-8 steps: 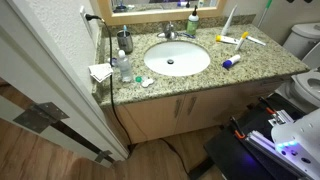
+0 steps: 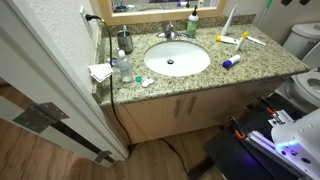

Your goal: Open the faucet of the hand wash sink.

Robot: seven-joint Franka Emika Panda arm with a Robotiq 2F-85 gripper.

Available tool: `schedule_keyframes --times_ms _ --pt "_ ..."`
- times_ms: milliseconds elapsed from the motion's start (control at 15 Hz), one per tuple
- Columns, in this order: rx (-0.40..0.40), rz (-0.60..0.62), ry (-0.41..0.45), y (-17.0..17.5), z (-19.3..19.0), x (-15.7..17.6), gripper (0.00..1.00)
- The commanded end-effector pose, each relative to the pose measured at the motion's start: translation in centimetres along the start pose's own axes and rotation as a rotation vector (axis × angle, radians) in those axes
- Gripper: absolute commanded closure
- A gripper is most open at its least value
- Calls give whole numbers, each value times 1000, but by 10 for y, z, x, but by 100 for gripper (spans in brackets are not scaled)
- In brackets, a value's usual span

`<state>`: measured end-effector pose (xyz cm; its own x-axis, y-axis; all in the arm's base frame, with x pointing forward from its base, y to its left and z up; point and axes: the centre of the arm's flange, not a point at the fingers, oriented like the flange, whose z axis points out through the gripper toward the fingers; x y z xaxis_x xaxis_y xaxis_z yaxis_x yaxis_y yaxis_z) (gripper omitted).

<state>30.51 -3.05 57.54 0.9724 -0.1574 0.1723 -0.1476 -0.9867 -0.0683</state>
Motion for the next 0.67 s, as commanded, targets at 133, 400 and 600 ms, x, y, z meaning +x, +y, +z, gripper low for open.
schedule_keyframes --times_ms 133,400,600 --pt "-53 -18 -27 -97 49 84 0" --pt "-28 -7 -14 -118 57 79 0" --pt "-1 -1 -26 -133 57 104 0"
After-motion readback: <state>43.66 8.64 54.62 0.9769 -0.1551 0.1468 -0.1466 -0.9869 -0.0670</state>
